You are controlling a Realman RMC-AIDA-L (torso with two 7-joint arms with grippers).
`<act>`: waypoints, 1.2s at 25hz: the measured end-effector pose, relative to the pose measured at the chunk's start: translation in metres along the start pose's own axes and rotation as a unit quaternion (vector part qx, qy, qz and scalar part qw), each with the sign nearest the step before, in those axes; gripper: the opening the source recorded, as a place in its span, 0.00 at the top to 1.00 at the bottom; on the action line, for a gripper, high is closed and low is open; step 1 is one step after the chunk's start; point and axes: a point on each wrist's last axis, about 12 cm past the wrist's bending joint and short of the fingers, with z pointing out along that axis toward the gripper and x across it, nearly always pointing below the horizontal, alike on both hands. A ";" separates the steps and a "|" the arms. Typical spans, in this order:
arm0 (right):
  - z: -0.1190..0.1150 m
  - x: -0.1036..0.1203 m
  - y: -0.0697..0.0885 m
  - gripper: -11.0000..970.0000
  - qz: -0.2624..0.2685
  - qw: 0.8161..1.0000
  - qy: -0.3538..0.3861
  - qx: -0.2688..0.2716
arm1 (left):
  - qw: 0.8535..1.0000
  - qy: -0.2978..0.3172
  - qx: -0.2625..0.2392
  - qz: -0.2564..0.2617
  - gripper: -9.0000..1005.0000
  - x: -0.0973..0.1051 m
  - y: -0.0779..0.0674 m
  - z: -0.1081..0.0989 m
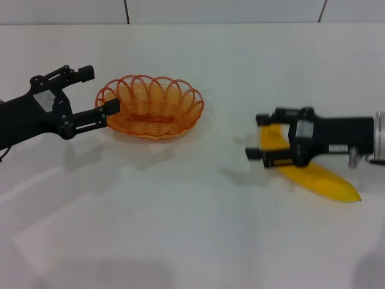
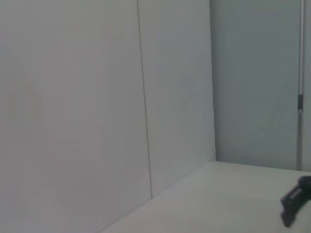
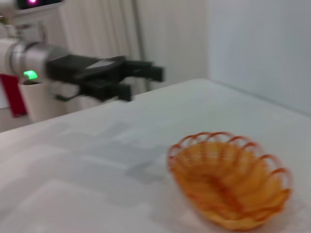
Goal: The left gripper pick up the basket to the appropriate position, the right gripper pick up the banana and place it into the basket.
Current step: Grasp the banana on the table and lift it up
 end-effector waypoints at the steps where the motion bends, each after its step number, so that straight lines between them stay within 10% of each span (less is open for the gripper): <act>1: 0.000 -0.003 -0.003 0.11 -0.002 1.000 0.001 0.010 | 1.000 0.001 0.001 0.001 0.15 0.000 0.000 0.000; 11: 0.002 -0.031 -0.013 0.11 -0.018 0.998 0.019 0.057 | 1.000 0.002 -0.001 0.001 0.15 0.000 0.001 0.003; 30: 0.019 -0.055 0.017 0.11 -0.010 0.978 0.170 0.123 | 0.999 -0.003 -0.035 -0.007 0.15 0.004 0.006 -0.011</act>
